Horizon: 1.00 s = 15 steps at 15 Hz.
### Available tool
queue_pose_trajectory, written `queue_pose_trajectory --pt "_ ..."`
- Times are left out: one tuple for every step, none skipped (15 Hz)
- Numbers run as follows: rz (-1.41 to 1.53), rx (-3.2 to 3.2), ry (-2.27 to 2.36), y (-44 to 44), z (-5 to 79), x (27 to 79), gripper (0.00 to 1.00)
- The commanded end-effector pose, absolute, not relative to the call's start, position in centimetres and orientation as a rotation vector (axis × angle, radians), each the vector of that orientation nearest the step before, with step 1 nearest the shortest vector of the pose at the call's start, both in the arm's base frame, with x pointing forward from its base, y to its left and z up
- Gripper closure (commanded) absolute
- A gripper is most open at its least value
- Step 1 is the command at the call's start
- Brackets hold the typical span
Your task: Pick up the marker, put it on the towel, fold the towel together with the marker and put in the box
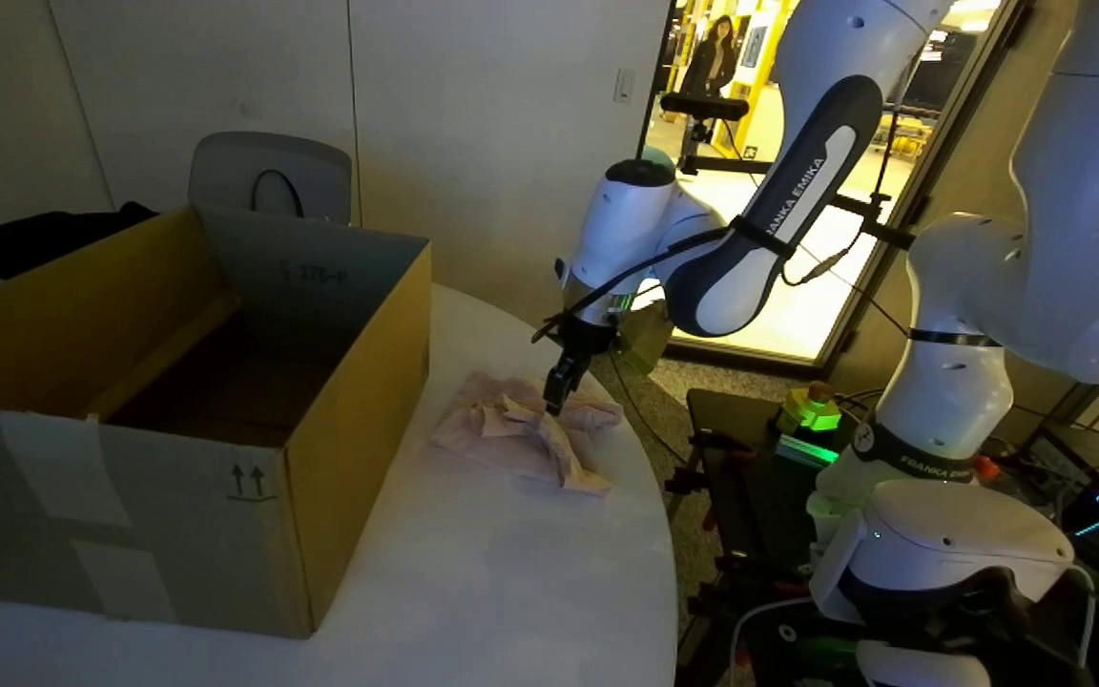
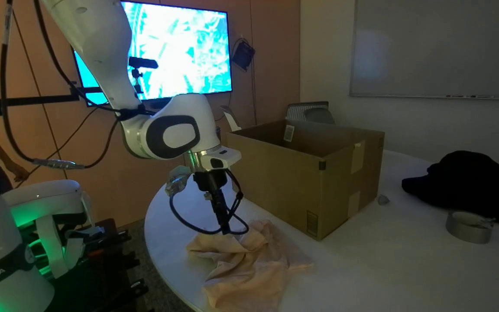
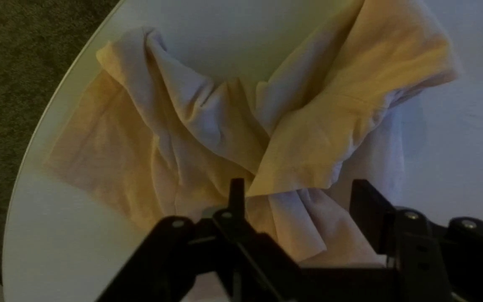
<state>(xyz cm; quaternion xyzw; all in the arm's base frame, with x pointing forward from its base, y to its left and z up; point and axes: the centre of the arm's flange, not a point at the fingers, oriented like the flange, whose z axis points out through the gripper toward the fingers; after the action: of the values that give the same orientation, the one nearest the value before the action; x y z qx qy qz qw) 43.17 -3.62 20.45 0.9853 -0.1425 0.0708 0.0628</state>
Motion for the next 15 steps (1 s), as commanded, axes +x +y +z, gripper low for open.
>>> queue_pose_trajectory --pt "0.277 3.001 -0.49 -5.3 21.3 42.1 0.02" --pt "0.292 2.999 -0.514 -6.0 21.4 41.9 0.0" --pt "0.308 3.0 -0.543 -7.0 21.5 41.8 0.0" --pt "0.32 2.998 -0.573 -7.9 21.5 41.7 0.0" --pt "0.331 3.0 -0.6 -8.8 21.3 41.6 0.0" --pt "0.338 3.006 -0.632 -9.8 21.0 41.4 0.0" --pt "0.338 3.012 -0.661 -10.6 20.6 41.2 0.0" --pt "0.337 3.024 -0.686 -11.4 20.0 41.1 0.0" --pt "0.331 3.036 -0.706 -11.9 19.4 40.9 0.0" --pt "0.316 3.052 -0.716 -12.2 18.7 40.7 0.0" --pt "0.304 3.065 -0.72 -12.2 18.1 40.5 0.0" --pt "0.281 3.078 -0.714 -12.1 17.4 40.4 0.0" --pt "0.261 3.089 -0.704 -12.1 16.9 40.4 0.0" --pt "0.239 3.096 -0.694 -12.0 16.4 40.4 0.0" --pt "0.218 3.102 -0.679 -12.2 15.7 40.4 0.0"
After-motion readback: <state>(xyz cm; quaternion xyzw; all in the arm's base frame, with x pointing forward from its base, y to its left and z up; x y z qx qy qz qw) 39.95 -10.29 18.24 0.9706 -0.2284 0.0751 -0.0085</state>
